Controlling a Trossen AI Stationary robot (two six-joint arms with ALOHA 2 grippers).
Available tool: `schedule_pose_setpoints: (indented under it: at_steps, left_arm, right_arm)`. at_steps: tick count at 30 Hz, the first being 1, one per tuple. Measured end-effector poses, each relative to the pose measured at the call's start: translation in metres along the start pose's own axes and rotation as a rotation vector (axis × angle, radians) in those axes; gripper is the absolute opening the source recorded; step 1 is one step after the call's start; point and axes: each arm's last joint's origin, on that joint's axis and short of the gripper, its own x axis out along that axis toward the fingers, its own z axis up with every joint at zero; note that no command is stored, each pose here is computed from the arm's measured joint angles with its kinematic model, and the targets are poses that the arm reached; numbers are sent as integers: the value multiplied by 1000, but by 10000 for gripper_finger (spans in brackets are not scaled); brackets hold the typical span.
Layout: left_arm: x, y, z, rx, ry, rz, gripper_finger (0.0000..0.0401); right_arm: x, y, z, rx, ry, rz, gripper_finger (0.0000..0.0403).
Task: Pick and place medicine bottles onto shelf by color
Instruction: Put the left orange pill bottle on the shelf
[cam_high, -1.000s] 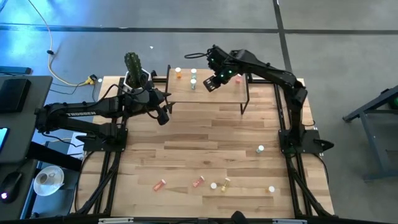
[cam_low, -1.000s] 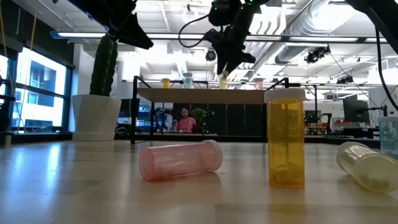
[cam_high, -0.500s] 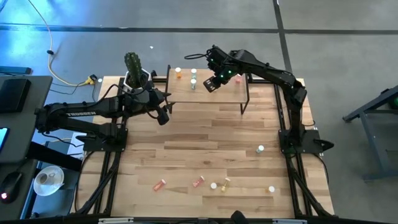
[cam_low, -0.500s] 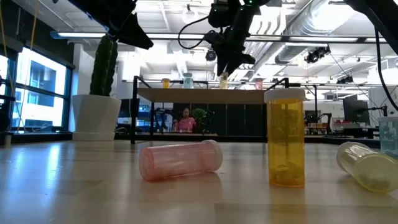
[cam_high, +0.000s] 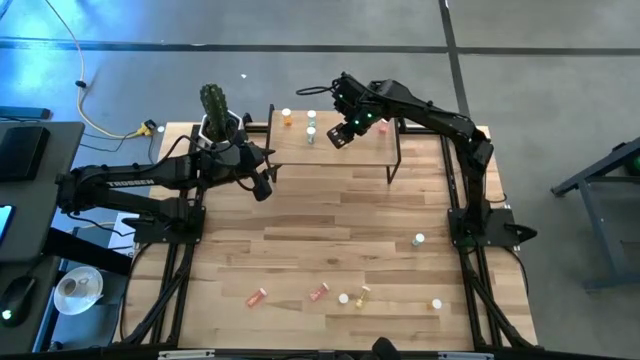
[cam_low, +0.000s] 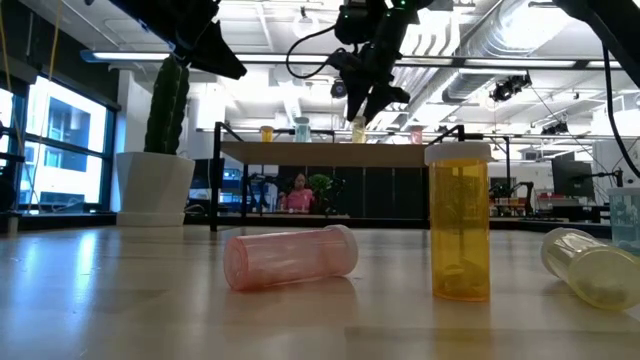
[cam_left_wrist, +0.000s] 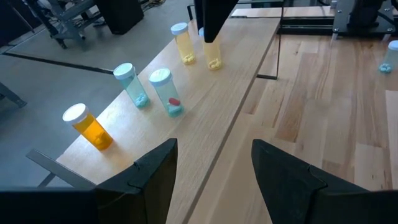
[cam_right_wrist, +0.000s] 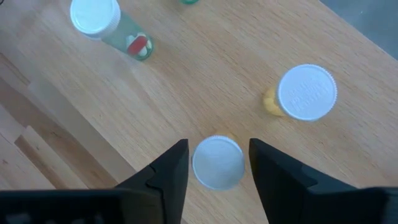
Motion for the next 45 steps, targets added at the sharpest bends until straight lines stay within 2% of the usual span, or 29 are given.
schedule_pose_setpoints:
  at_steps: [9, 18, 27, 34, 42, 45]
  left_arm:
    - [0, 0, 0, 0, 0, 0, 197]
    - [0, 0, 0, -3, -1, -12, 197]
    - [-2, -12, 1, -61, -11, -242, 197]
    - [4, -46, 1, -74, -2, -351, 197]
    - [16, -106, -2, -35, -41, -511, 197]
    - [20, -128, -5, -28, -55, -562, 197]
  right_arm:
    - [-2, 0, -1, -48, 9, -3, 163]
    - [-47, 6, 10, -110, -96, 28, 163]
    - [-97, 31, -6, -279, -157, 31, 163]
    - [-117, 53, -31, -379, -205, -104, 163]
    - [-126, 72, -47, -448, -203, -75, 163]
    - [-128, 74, -49, -431, -203, -69, 163]
